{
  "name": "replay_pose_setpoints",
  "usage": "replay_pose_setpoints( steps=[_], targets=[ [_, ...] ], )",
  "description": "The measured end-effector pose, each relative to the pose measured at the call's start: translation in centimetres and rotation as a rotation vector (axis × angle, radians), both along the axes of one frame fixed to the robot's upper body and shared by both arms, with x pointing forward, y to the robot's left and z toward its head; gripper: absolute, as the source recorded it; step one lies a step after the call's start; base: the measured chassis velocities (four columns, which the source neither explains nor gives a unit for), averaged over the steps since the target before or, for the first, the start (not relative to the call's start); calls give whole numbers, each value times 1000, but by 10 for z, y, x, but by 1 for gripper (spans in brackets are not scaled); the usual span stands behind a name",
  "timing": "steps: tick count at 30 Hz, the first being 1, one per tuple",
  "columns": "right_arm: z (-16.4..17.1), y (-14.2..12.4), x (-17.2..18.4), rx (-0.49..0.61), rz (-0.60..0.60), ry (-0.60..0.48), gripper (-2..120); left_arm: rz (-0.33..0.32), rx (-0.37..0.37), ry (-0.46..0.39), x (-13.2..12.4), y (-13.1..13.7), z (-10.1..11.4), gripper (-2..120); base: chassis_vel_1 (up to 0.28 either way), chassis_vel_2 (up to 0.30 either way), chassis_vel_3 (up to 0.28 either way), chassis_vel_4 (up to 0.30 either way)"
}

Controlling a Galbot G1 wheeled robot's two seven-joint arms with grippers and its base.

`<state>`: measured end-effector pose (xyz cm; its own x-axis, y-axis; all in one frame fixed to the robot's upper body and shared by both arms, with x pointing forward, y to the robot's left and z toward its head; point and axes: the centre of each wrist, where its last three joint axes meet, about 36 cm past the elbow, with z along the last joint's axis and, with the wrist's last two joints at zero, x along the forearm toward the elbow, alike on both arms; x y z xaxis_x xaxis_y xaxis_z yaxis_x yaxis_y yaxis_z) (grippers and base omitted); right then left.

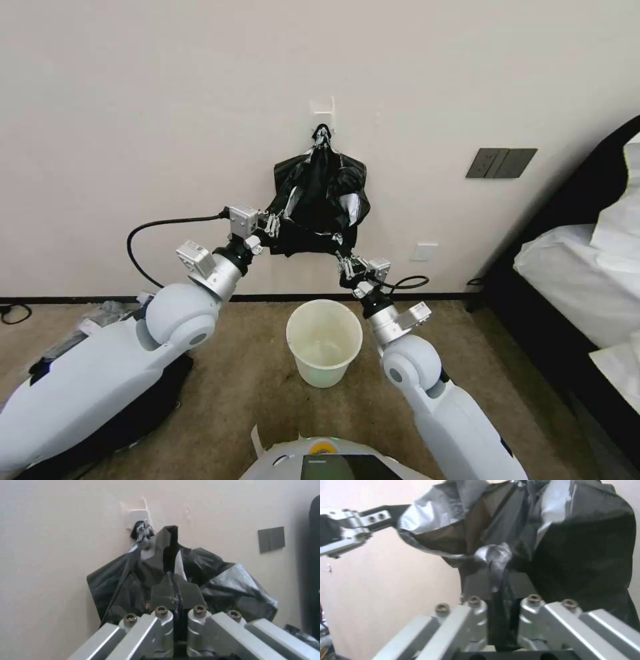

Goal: Place a trash bag onto the trash bin.

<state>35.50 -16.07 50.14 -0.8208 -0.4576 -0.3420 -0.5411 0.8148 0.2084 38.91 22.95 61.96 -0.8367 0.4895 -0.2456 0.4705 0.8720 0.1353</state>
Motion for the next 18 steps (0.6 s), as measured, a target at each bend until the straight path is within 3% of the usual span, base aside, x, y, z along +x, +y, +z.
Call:
replay_pose_setpoints(
  steps=[6,7,9,11,14,18],
  targets=[
    [15,-22,-24,-46,1,25,42,6,-12,1,5,-2,-1,0,0,0,0,0],
    [15,-22,-24,-46,1,25,42,6,-12,1,5,-2,-1,0,0,0,0,0],
    [39,-38,-33,-76,-40,51,56,10,-15,5,6,-3,-4,0,0,0,0,0],
    [47,-41,-34,-88,-52,62,60,11,-15,5,7,-3,-5,0,0,0,0,0],
    [95,-58,-32,-230,-116,143,75,13,-14,7,7,-5,-8,0,0,0,0,0],
    [126,-63,-18,-318,-110,124,90,11,-17,14,6,-6,-12,0,0,0,0,0]
  ],
)
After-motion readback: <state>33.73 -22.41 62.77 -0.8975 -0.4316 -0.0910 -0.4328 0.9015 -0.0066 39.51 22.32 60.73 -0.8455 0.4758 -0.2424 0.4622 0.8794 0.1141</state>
